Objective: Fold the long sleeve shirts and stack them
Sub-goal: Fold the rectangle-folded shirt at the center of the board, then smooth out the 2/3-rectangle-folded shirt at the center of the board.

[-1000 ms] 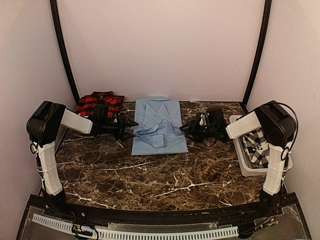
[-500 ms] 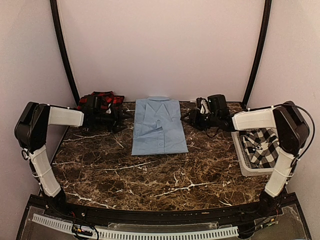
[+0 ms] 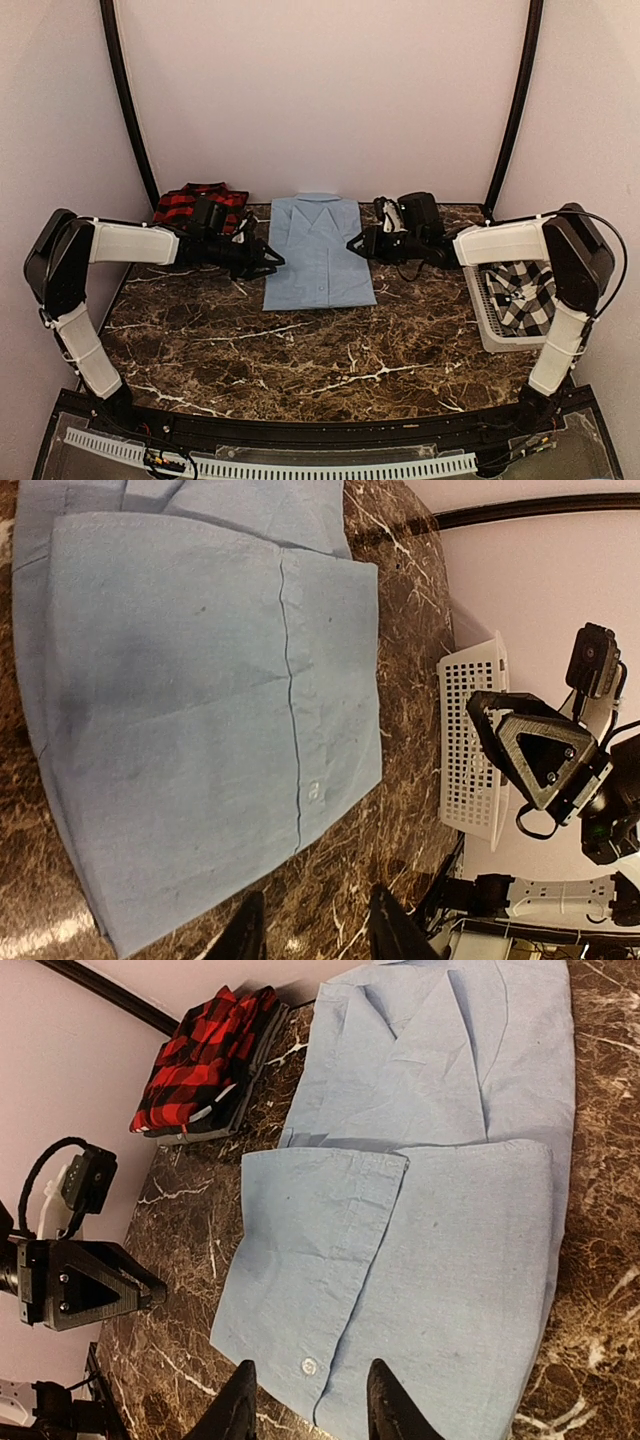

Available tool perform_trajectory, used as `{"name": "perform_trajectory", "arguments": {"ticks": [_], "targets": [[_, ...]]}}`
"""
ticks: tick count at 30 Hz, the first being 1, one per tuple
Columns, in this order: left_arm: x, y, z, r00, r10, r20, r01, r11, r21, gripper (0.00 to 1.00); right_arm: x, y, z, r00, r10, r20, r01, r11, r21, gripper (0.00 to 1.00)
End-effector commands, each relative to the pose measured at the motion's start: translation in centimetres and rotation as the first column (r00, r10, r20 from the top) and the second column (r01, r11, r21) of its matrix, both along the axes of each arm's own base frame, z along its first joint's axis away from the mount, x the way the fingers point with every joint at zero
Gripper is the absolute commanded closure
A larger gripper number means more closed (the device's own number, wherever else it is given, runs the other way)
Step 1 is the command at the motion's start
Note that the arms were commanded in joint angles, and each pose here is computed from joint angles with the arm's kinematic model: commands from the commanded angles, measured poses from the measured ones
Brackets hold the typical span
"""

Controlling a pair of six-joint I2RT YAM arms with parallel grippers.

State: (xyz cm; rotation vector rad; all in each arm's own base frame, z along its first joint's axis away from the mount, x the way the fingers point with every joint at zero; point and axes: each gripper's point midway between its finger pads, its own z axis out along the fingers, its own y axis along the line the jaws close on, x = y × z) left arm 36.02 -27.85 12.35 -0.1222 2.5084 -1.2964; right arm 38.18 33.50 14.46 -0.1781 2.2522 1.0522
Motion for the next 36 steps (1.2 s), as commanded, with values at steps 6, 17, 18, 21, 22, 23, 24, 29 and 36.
{"name": "perform_trajectory", "arguments": {"ticks": [6,17,18,21,22,23,24,29,36], "targets": [[7.0,-3.5,-2.1,0.998,-0.019,0.055,0.017,0.999,0.031,0.73,5.1,4.4,-0.6,0.998,0.053,0.029,-0.054,0.998,0.013,0.67],[12.0,-0.2,-8.3,0.999,0.047,-0.02,-0.045,0.993,0.109,0.77,10.3,3.0,-8.1,0.987,0.033,-0.154,-0.026,0.999,0.048,0.69],[12.0,0.2,-9.1,0.998,0.054,-0.039,-0.049,0.992,0.119,0.77,10.5,2.7,-8.7,0.986,0.025,-0.163,-0.018,0.999,0.046,0.69],[12.0,0.6,-9.9,0.997,0.06,-0.057,-0.052,0.991,0.126,0.77,10.7,2.0,-9.6,0.981,0.005,-0.192,0.007,0.998,0.059,0.69],[11.9,0.6,-10.1,0.996,0.061,-0.061,-0.052,0.99,0.129,0.77,10.7,1.7,-10.2,0.978,0.0,-0.207,0.013,0.998,0.059,0.69],[11.9,0.6,-10.2,0.996,0.061,-0.063,-0.052,0.99,0.13,0.77,10.7,1.6,-10.3,0.976,-0.001,-0.216,0.014,0.998,0.062,0.69],[11.8,0.6,-10.2,0.996,0.059,-0.065,-0.05,0.99,0.13,0.77,10.7,1.5,-10.3,0.975,0.0,-0.221,0.015,0.998,0.064,0.69],[12.5,0.3,-7.9,0.999,0.034,-0.028,-0.03,0.991,0.134,0.77,10.7,1.0,-8.2,0.983,-0.01,-0.184,0.017,0.999,0.036,0.69],[12.7,0.6,-1.6,0.997,0.016,0.071,-0.026,0.989,0.146,0.69,9.6,-0.1,-2.5,0.996,-0.025,-0.08,0.025,1.0,0.004,0.67]]}}
